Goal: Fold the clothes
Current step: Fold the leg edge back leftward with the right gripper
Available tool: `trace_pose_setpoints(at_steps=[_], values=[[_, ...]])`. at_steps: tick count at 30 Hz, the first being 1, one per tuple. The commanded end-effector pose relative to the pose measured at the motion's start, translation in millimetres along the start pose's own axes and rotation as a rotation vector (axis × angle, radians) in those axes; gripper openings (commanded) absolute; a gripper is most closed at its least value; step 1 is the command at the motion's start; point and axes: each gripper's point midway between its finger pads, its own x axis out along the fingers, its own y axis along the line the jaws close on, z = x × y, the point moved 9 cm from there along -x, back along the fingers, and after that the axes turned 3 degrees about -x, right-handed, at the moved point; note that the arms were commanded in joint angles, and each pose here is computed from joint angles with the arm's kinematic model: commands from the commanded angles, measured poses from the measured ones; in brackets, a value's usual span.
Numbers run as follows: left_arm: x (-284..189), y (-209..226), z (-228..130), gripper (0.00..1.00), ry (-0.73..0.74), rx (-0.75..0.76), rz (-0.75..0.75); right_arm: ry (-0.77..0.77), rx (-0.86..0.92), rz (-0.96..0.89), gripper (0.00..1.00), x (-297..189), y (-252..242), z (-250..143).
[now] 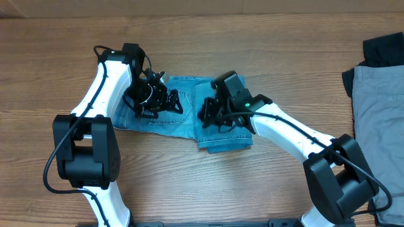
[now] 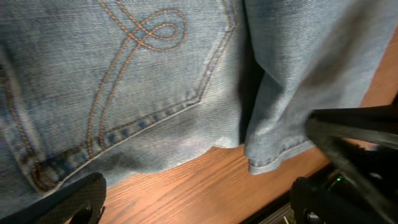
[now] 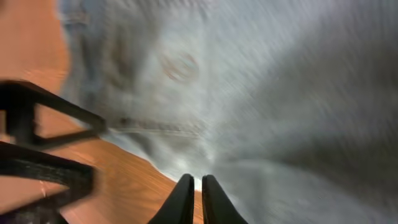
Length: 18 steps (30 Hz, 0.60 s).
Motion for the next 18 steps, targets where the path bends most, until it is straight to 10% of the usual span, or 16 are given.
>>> trace_pose_setpoints(at_steps=[1, 4, 8, 18], values=[[-8.1, -4.0, -1.7, 0.97, -0.024, 0.008, 0.018, -0.056, -0.034, 0.024, 0.09, -8.0, 11.2, 10.3], [-8.1, -3.6, -1.7, 0.97, -0.024, 0.005, 0.022, -0.061, -0.041, 0.051, 0.10, -4.9, 13.4, 12.6], [-8.2, -2.7, -3.3, 0.97, -0.015, 0.000, 0.030, -0.079, -0.047, 0.042, 0.53, 0.0, 11.3, 15.6], [-8.2, -2.7, -3.2, 0.97, -0.015, 0.000, 0.030, -0.074, -0.113, 0.102, 0.25, 40.2, -1.3, 23.5]])
